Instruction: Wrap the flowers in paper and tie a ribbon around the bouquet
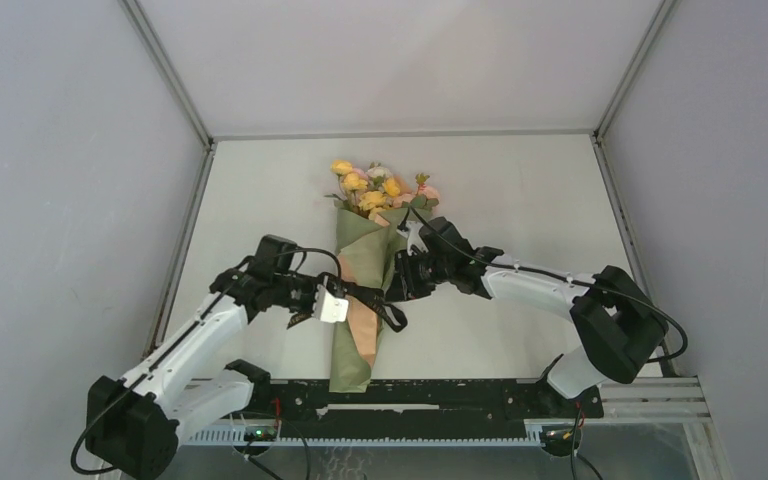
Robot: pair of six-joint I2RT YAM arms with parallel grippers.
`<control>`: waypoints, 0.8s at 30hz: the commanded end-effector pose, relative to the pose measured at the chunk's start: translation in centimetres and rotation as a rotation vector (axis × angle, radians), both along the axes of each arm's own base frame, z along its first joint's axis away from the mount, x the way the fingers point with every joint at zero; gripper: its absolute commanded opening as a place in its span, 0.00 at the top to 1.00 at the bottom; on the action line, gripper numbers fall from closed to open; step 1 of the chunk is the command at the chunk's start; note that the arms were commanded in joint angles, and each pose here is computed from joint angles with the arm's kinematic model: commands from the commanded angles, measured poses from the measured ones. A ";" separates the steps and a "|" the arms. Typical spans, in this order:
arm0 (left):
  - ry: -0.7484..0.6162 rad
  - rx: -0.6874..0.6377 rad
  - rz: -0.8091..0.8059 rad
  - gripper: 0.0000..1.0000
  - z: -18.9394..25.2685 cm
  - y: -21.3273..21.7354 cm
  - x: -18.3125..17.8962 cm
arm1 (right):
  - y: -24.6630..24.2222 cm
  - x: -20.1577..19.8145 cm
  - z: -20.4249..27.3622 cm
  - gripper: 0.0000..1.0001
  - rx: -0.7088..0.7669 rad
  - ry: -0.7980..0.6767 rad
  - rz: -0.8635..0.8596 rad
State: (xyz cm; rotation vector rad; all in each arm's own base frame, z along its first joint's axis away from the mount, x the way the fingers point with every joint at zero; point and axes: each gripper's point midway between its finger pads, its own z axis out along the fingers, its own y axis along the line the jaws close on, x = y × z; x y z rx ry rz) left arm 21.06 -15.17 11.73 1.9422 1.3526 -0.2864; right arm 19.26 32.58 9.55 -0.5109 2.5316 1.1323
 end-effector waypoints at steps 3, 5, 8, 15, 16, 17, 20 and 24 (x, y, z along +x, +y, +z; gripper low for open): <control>-0.087 0.062 0.044 0.59 -2.3 -0.1 3.2 | 2.4 1.4 2.5 0.66 0.090 -0.060 0.004; -0.101 0.084 0.099 0.58 -2.7 0.2 5.0 | 2.3 1.4 2.3 0.66 0.086 -0.060 0.002; -0.127 0.111 0.084 0.57 -4.1 0.4 5.5 | 2.0 1.4 2.1 0.66 0.069 -0.062 -0.001; -0.121 0.083 0.114 0.55 -4.6 0.1 6.0 | 1.5 1.4 1.8 0.68 0.046 -0.069 0.000; -0.131 0.081 0.131 0.55 -4.4 0.2 6.4 | 1.5 1.4 1.7 0.68 0.044 -0.067 0.003; -0.139 0.080 0.140 0.55 -4.3 0.3 6.7 | 1.5 1.4 1.6 0.68 0.044 -0.064 0.004; -0.153 0.059 0.162 0.53 -3.8 0.1 7.4 | 1.7 1.4 1.6 0.69 0.052 -0.062 0.009; -0.133 0.031 0.139 0.50 -3.6 -0.6 7.1 | 1.7 1.2 1.4 0.69 0.048 -0.057 0.014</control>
